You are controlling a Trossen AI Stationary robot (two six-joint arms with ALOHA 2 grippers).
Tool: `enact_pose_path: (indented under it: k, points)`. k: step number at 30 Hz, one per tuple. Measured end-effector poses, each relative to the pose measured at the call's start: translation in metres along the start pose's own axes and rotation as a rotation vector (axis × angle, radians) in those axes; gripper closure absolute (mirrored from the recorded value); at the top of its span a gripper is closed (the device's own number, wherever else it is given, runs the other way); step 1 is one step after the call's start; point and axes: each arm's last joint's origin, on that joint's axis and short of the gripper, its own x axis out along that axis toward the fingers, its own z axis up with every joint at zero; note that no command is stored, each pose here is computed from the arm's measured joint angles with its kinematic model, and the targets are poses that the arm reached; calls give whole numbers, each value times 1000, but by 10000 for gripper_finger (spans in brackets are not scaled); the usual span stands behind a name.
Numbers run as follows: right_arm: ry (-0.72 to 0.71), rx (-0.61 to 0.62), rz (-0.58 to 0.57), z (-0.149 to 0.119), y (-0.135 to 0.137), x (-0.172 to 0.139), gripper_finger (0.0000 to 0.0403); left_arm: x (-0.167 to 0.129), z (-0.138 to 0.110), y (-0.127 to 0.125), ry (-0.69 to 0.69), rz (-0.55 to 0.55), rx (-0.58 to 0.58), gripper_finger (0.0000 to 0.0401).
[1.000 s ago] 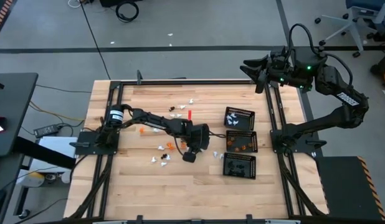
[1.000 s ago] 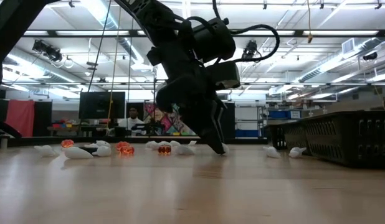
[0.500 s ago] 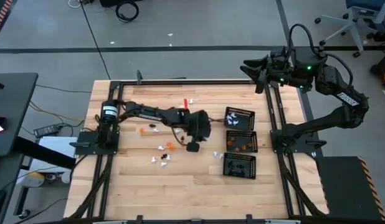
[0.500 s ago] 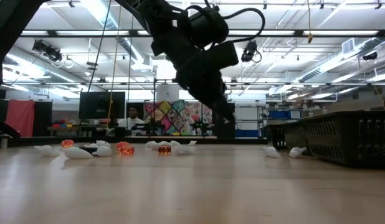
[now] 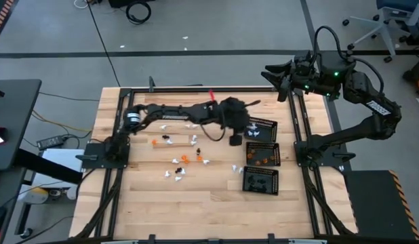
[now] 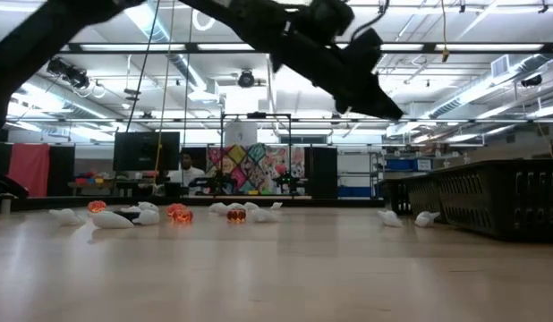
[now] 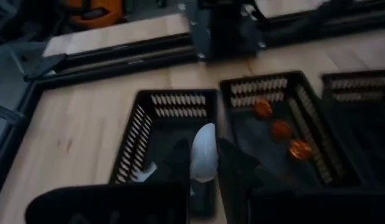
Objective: Sort Halloween decoration
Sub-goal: Put the white ghost toy into the top black bin
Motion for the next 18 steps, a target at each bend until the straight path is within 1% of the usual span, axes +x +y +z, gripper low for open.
enact_pose_path:
  k: [2, 4, 9, 10, 14, 18]
  points:
    - [0, 0, 0, 0, 0, 0, 235, 12, 2, 8, -2, 8, -18, 362]
    - [-5, 1, -1, 0, 0, -1, 235, 26, -1, 15, 5, 13, -44, 362]
    - [-16, 3, -7, 1, 0, -2, 235, 59, -25, 24, 83, 7, -113, 362]
    - [-16, 4, -7, 1, 0, -2, 235, 64, -28, 25, 76, 13, -118, 362]
    - [-15, 3, -6, 1, 0, -2, 235, 78, -47, 25, 143, 0, -168, 362]
    - [-14, -2, -3, 1, 0, -2, 235, 81, -55, 23, 184, -9, -186, 352]
